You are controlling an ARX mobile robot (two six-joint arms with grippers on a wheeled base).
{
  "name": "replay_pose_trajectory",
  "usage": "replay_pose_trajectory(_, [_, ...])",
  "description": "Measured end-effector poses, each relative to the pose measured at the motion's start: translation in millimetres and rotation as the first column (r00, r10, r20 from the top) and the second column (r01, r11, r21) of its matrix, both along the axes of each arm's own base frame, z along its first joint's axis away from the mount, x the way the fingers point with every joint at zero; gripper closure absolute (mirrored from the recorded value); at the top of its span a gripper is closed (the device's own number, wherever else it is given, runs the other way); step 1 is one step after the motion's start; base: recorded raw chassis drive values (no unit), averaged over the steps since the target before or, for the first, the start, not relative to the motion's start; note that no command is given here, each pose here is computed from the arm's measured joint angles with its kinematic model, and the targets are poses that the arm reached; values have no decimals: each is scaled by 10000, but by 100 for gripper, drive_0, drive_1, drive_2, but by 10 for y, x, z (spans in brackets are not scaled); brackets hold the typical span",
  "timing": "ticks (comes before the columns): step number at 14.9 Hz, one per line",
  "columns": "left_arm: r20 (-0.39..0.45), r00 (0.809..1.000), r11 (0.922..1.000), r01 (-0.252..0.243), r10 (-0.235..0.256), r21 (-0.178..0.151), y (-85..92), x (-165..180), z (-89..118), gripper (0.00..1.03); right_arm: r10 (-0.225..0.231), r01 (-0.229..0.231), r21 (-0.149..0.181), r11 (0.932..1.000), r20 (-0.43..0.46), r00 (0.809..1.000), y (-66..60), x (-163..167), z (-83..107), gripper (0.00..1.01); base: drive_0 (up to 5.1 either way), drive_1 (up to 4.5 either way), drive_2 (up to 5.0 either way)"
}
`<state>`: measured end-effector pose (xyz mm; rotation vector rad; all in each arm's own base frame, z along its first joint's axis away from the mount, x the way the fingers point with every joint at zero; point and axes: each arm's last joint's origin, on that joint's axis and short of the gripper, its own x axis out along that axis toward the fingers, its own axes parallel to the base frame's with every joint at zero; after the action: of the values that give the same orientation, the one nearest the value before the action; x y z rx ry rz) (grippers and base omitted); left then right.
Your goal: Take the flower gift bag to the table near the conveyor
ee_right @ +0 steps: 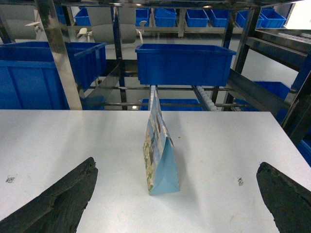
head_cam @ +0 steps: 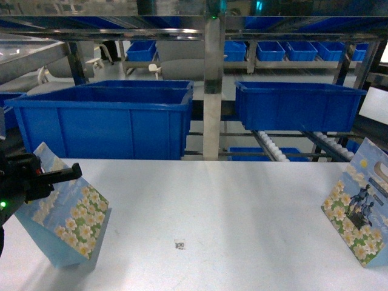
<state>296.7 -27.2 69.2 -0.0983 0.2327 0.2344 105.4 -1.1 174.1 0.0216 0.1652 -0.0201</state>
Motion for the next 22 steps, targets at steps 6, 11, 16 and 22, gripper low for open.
replay_pose_trajectory(6, [-342, 9971, 9968, 699, -686, 390, -210, -165, -9, 98, -1, 1, 4, 10000, 0, 10000, 0, 0, 0, 3, 0, 0, 0])
replay_pose_trajectory(11, [-187, 9951, 9953, 967, -966, 26, -284, -214, 50, 52, 0, 0, 0, 10000, 0, 10000, 0, 0, 0, 3, 0, 0, 0])
replay_pose_trajectory(16, [1105, 9832, 9870, 1518, -1453, -535, -433, -249, 458, 5, 0, 0, 0, 10000, 0, 10000, 0, 0, 0, 3, 0, 0, 0])
replay_pose_trajectory(22, [695, 9615, 9640, 2653, -2658, 164, -334, -986, 861, 5, 0, 0, 0, 10000, 0, 10000, 0, 0, 0, 3, 0, 0, 0])
